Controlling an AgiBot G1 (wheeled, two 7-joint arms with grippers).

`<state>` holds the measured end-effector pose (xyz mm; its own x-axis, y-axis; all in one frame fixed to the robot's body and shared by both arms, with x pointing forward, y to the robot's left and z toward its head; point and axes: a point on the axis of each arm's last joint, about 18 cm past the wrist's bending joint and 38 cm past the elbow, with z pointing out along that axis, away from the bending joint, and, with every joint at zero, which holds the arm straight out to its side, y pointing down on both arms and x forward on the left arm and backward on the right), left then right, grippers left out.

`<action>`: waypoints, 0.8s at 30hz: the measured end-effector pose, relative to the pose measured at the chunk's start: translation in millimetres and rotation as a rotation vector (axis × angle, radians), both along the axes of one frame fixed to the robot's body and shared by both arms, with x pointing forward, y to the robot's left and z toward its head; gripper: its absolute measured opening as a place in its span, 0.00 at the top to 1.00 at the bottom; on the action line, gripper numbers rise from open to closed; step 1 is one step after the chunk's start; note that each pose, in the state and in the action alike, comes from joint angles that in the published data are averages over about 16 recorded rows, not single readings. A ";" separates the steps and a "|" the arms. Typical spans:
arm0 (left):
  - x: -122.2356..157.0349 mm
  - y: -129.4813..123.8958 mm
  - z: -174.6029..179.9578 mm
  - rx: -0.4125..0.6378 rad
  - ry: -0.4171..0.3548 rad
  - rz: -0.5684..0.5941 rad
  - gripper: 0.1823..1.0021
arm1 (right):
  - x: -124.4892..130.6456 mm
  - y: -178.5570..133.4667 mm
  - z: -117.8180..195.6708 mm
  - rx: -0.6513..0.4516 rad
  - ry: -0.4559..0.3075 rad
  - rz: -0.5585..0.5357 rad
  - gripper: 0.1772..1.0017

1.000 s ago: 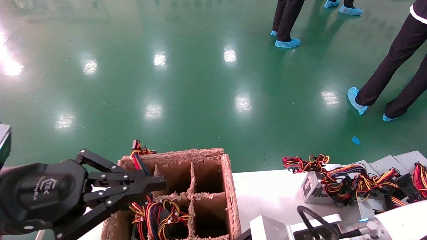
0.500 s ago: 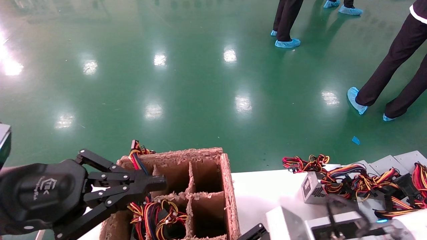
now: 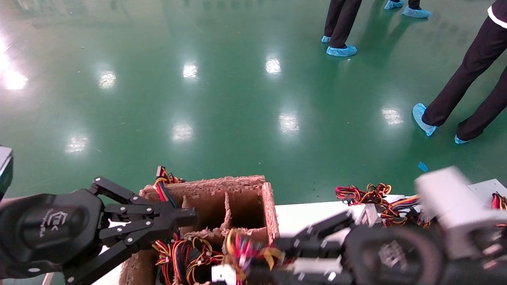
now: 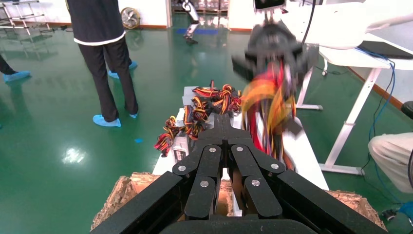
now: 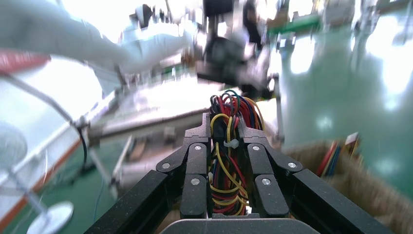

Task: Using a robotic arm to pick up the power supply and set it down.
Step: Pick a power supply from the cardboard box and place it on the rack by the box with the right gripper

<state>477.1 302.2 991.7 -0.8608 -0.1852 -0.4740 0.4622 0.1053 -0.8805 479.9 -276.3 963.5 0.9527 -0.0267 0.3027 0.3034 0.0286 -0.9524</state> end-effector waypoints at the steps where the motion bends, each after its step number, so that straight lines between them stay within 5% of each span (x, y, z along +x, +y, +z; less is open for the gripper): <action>1: 0.0 0.0 0.0 0.000 0.000 0.000 0.99 | -1.8 -2.6 4.7 0.028 -0.005 0.007 0.89; 14: 0.0 0.0 0.0 0.000 0.000 0.000 0.99 | -18.2 -60.1 52.0 0.310 -0.071 -0.038 0.89; 24: 0.0 0.0 0.0 0.000 0.000 0.000 0.99 | -8.8 -120.4 23.4 0.373 0.019 -0.256 0.89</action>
<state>477.1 302.2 991.7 -0.8608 -0.1852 -0.4740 0.4622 0.1053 -0.8805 471.1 -396.6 986.8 0.9065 -0.3661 0.2104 0.3282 0.2974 -0.8966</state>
